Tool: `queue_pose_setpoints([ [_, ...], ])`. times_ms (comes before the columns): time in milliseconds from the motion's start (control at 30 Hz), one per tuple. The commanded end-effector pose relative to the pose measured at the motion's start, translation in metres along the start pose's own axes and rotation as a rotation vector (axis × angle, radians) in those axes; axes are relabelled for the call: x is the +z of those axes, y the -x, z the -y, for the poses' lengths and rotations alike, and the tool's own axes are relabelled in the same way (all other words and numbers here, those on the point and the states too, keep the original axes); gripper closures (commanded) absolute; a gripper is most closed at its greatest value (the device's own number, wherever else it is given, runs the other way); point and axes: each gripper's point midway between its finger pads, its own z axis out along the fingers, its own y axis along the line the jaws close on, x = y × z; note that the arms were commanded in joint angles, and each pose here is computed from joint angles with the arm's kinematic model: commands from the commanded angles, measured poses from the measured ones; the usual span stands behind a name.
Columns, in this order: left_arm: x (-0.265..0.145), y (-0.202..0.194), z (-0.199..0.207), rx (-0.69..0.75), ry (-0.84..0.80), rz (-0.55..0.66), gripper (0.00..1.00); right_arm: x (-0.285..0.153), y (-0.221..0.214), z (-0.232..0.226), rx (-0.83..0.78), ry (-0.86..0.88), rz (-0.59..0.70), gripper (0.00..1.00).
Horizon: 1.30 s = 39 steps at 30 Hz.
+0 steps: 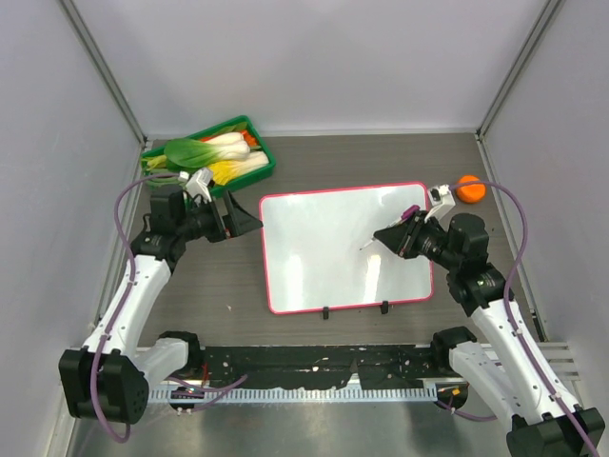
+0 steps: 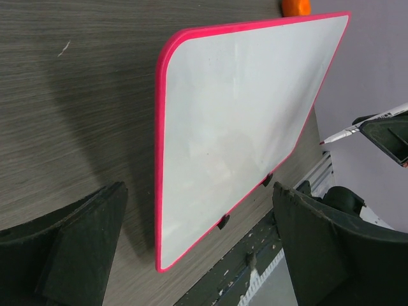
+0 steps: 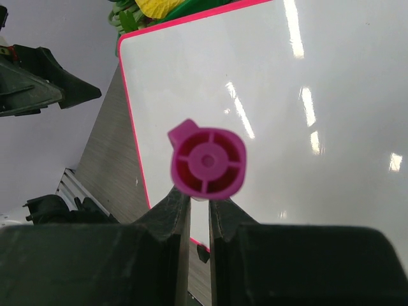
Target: Write a sentence on the whiteboard
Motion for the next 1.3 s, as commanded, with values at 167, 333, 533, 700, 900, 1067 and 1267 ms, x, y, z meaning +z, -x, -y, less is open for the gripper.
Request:
queue_pose_setpoints([
  [167, -0.0036, 0.0106, 0.0145, 0.056, -0.054, 0.035, 0.0, -0.0002, 0.0233, -0.0246, -0.036, 0.102, 0.07, 0.99],
  [333, -0.0046, 0.0113, 0.0154, 0.064, -0.055, 0.039, 0.0, -0.0018, 0.0273, -0.028, -0.048, 0.107, 0.077, 0.99],
  [533, -0.0035, 0.01, 0.0136, 0.058, -0.051, 0.031, 0.0, -0.0008, 0.027, -0.0265, -0.055, 0.103, 0.074, 0.99],
  [700, -0.0017, 0.0083, 0.0117, 0.052, -0.052, 0.02, 0.0, 0.0015, 0.026, -0.0248, -0.05, 0.104, 0.075, 0.99],
  [900, -0.0007, 0.0076, 0.0111, 0.048, -0.051, 0.016, 0.0, 0.0014, 0.0268, -0.0258, -0.053, 0.108, 0.076, 0.99],
  [1067, 0.0, 0.0066, 0.0103, 0.05, -0.052, 0.012, 0.0, 0.0015, 0.028, -0.026, -0.053, 0.107, 0.079, 0.99],
  [1267, -0.0001, 0.007, 0.0099, 0.048, -0.051, 0.012, 0.0, 0.0023, 0.027, -0.0246, -0.05, 0.104, 0.077, 0.99],
])
